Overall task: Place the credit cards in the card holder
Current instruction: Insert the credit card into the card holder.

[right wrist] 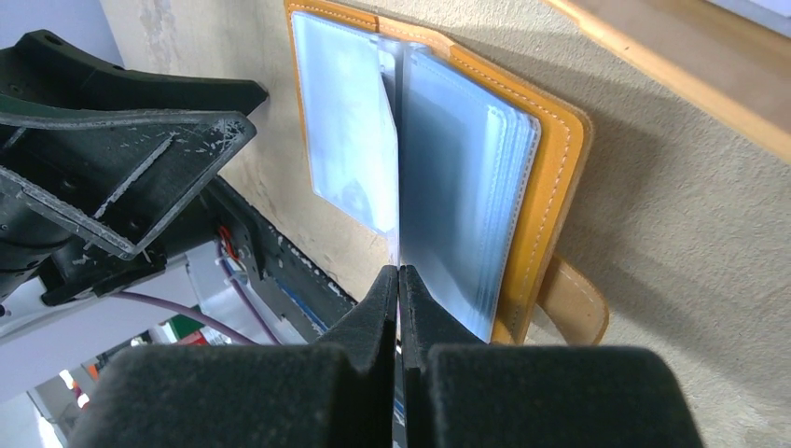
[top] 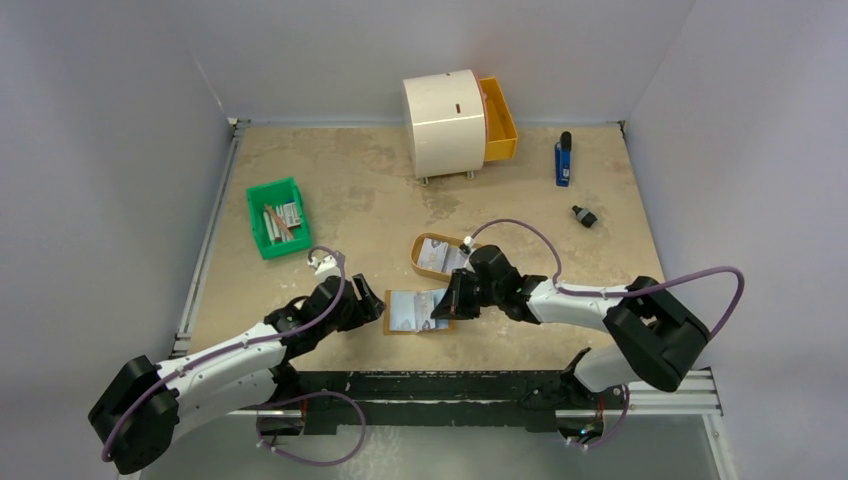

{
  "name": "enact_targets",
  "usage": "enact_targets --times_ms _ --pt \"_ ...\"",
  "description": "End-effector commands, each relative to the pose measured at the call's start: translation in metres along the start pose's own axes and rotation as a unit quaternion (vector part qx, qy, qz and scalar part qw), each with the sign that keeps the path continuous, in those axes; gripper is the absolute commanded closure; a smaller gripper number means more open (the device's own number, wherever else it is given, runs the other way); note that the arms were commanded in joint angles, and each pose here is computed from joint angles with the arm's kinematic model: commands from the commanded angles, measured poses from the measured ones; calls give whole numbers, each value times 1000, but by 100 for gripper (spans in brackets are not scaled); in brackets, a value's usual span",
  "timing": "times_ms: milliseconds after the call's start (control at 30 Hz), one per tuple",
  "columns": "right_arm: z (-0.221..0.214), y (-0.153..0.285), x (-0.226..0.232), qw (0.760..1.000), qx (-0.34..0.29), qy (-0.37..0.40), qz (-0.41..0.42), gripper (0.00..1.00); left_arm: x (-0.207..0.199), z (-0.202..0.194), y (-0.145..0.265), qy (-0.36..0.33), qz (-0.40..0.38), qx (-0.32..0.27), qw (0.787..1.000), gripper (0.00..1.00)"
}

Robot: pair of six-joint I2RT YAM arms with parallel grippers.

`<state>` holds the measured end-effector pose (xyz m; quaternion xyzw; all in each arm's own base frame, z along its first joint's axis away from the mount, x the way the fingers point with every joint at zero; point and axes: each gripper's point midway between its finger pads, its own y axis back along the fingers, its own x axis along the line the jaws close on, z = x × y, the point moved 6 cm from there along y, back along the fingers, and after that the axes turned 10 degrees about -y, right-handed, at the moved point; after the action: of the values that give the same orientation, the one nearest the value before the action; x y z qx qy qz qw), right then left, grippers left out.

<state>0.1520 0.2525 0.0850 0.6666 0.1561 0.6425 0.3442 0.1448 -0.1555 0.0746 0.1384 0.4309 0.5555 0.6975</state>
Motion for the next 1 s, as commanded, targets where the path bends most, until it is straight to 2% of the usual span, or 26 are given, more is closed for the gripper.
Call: enact_targets --times_ms 0,533,967 --pt "8 -1 7 1000 -21 0 12 100 -5 3 0 11 -8 -3 1000 38" --pt "11 -12 14 999 0 13 34 100 -4 -1 -3 13 -13 5 1000 39" --pt "14 -16 22 999 -5 14 52 100 -7 -4 -7 17 -24 12 999 55"
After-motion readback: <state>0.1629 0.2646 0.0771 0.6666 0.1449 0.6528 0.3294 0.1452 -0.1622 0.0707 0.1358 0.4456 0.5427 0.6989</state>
